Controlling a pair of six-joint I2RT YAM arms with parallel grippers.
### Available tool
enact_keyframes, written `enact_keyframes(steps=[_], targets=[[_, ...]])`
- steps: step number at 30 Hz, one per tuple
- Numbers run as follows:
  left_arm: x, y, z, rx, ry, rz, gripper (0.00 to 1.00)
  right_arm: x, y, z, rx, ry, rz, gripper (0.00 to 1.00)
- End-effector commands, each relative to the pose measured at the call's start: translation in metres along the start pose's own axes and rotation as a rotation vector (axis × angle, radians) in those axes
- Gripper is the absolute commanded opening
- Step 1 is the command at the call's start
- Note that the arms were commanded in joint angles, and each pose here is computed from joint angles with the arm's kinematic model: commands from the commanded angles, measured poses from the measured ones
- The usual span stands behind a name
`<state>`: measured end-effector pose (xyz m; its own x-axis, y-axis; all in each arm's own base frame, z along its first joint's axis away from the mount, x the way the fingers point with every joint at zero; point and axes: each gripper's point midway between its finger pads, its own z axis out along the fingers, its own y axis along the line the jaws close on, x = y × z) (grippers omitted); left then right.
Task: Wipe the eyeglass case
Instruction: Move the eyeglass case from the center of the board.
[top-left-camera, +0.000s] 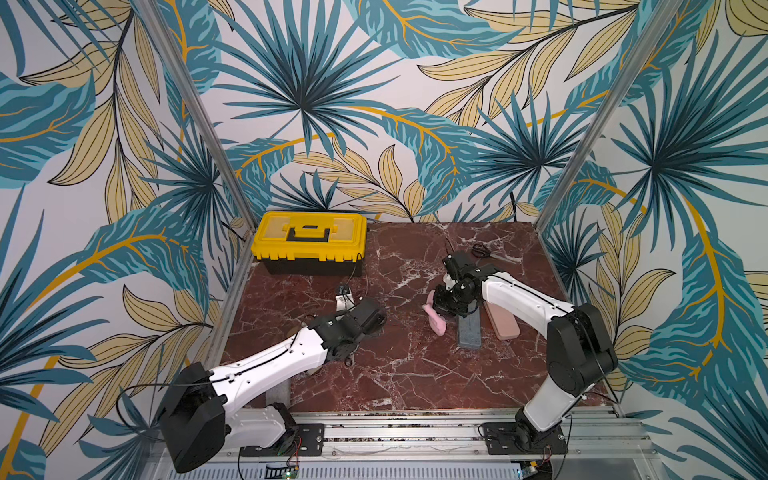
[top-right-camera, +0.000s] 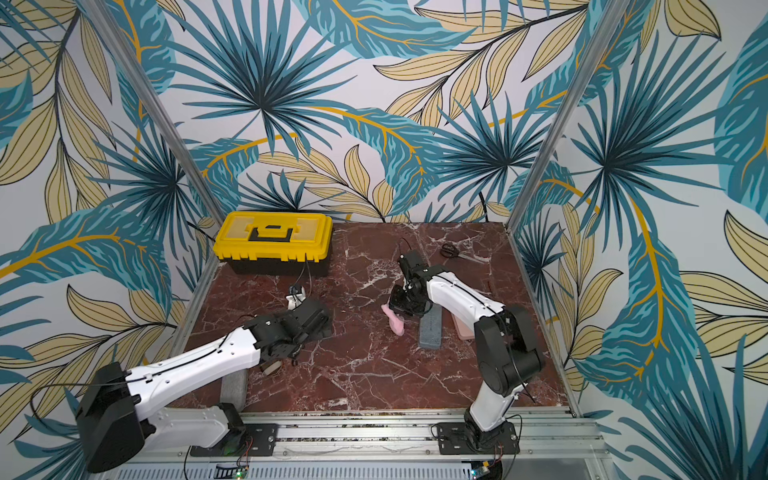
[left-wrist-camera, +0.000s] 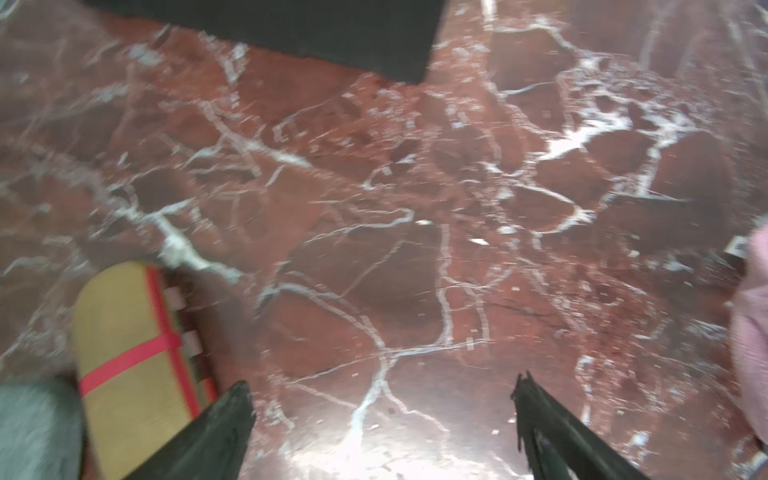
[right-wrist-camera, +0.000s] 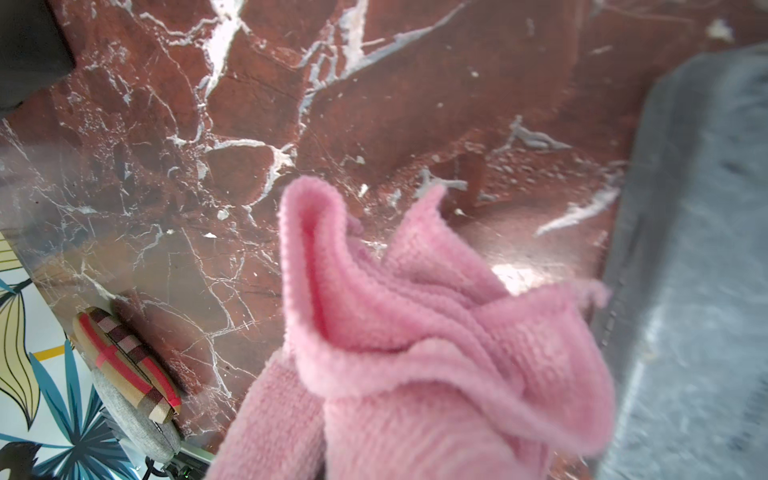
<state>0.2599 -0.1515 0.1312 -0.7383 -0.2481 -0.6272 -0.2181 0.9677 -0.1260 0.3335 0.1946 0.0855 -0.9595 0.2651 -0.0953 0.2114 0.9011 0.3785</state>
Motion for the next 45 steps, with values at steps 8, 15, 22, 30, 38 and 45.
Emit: enact_keyframes(steps=[8,15,22,30,38,45], targets=[[0.015,0.072,-0.004,-0.127,0.092,-0.155,1.00,0.006,0.015,0.012,0.019,0.018,-0.081,0.00],[0.041,0.118,0.007,-0.286,0.171,-0.260,1.00,0.005,0.024,0.018,-0.007,0.029,-0.073,0.00],[0.051,0.119,0.031,-0.197,0.202,-0.365,1.00,0.008,0.027,0.017,-0.015,0.024,-0.076,0.00],[0.063,0.130,0.035,-0.233,0.224,-0.333,1.00,0.016,0.017,0.030,0.002,0.054,-0.078,0.00],[0.071,0.126,0.039,-0.165,0.223,-0.366,1.00,0.014,0.026,0.042,-0.020,0.071,-0.070,0.00],[0.071,0.138,0.037,-0.246,0.243,-0.355,1.00,0.011,0.030,0.044,-0.016,0.070,-0.082,0.00]])
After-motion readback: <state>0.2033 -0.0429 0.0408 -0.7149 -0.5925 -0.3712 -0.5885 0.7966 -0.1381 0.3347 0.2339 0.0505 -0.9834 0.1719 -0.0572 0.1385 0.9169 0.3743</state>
